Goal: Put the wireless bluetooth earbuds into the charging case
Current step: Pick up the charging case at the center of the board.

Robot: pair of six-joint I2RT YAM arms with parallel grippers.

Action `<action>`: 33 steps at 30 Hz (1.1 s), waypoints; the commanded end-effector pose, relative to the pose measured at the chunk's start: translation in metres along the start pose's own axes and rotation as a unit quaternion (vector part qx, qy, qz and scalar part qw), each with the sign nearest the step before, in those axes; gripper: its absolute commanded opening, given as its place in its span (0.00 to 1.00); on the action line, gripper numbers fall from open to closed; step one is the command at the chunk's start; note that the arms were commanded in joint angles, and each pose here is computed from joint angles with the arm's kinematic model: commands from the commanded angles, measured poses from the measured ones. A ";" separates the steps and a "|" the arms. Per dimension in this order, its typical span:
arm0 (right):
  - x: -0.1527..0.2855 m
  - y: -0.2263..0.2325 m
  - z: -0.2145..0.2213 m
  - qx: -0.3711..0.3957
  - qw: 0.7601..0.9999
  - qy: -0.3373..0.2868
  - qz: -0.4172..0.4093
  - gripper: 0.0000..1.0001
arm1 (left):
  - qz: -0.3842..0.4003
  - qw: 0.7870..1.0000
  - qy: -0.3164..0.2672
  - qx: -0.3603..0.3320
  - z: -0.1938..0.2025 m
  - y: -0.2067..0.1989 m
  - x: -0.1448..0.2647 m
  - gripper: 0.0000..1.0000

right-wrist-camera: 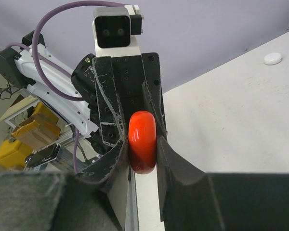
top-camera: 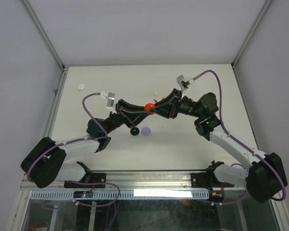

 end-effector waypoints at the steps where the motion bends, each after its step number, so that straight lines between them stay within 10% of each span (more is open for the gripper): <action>1: -0.003 0.011 -0.012 0.029 0.999 -0.018 -0.030 0.00 | 0.058 0.998 -0.015 -0.008 -0.012 -0.023 -0.011 0.30; 9: -0.004 0.016 -0.009 0.036 0.998 -0.007 -0.048 0.07 | 0.070 0.997 -0.011 -0.007 -0.011 -0.026 -0.012 0.00; 17: 0.003 0.015 -0.014 0.037 0.999 0.031 -0.020 0.31 | 0.049 0.998 0.021 -0.036 -0.002 -0.022 -0.003 0.00; 20: 0.006 0.012 -0.017 0.086 0.995 0.043 -0.021 0.56 | 0.024 0.997 0.053 -0.055 0.005 -0.015 0.002 0.00; 33: 0.005 0.018 -0.018 0.097 0.990 0.080 -0.068 0.59 | 0.007 0.984 0.139 -0.109 0.013 -0.014 0.006 0.00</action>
Point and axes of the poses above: each gripper's point midway between its finger pads, its own x axis back along the fingers, its own y axis along the line the jaws close on, z = x × y, the point moved 5 cm from there along x, back along the fingers, and after that the axes turned 12 degrees about x, right-handed, at the moved point
